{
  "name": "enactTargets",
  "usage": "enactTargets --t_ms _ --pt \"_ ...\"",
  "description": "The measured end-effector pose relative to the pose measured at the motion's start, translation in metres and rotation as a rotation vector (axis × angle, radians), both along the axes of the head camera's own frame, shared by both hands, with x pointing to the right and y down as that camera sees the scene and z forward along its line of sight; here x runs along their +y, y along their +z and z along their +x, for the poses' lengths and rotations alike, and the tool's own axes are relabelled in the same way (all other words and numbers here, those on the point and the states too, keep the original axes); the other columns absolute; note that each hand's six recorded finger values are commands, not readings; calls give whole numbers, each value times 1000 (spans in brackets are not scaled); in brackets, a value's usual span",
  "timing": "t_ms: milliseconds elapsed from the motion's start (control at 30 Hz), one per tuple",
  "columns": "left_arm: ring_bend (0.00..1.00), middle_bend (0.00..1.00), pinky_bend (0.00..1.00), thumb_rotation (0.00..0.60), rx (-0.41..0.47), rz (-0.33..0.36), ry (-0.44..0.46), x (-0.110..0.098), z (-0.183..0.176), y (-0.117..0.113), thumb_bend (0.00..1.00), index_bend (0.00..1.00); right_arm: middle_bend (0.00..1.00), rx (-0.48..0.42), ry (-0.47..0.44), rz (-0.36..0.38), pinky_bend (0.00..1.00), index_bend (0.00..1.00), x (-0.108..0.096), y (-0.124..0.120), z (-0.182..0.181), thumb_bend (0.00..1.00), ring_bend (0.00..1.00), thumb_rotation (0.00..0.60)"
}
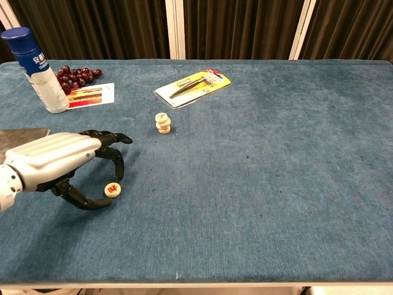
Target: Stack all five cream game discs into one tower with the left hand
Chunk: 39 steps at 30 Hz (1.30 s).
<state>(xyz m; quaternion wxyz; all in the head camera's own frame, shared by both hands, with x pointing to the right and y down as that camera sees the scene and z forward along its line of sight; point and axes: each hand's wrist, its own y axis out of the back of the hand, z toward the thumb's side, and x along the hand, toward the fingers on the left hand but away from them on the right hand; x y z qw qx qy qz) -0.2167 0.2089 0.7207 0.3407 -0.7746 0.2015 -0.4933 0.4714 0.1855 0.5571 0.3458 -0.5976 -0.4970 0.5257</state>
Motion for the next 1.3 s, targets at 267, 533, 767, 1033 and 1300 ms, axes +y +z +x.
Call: enactTargets --t_ms 267,533,767,1033,1300 --pt "0 51 0 583 -1 -2 1 1 1 3 313 454 0 0 3 -2 0 0 1 1 0 117 0 600" --pt "0 51 0 591 -6 0 -3 1 -1 5 313 460 0 1 3 -1 0 0 1 0 0 116 0 600" --pt "0 52 0 600 0 3 -15 0 -1 5 315 508 0 0 1 -1 0 0 1 0 -1 116 0 600" --pt "0 52 0 600 20 -2 -34 -7 -1 3 345 524 0 1 4 1 0 0 1 -1 1 116 0 600" --pt "0 52 0 600 65 47 -52 -48 10 -16 346 524 0 1 0 1 0 0 2 -1 0 117 0 600"
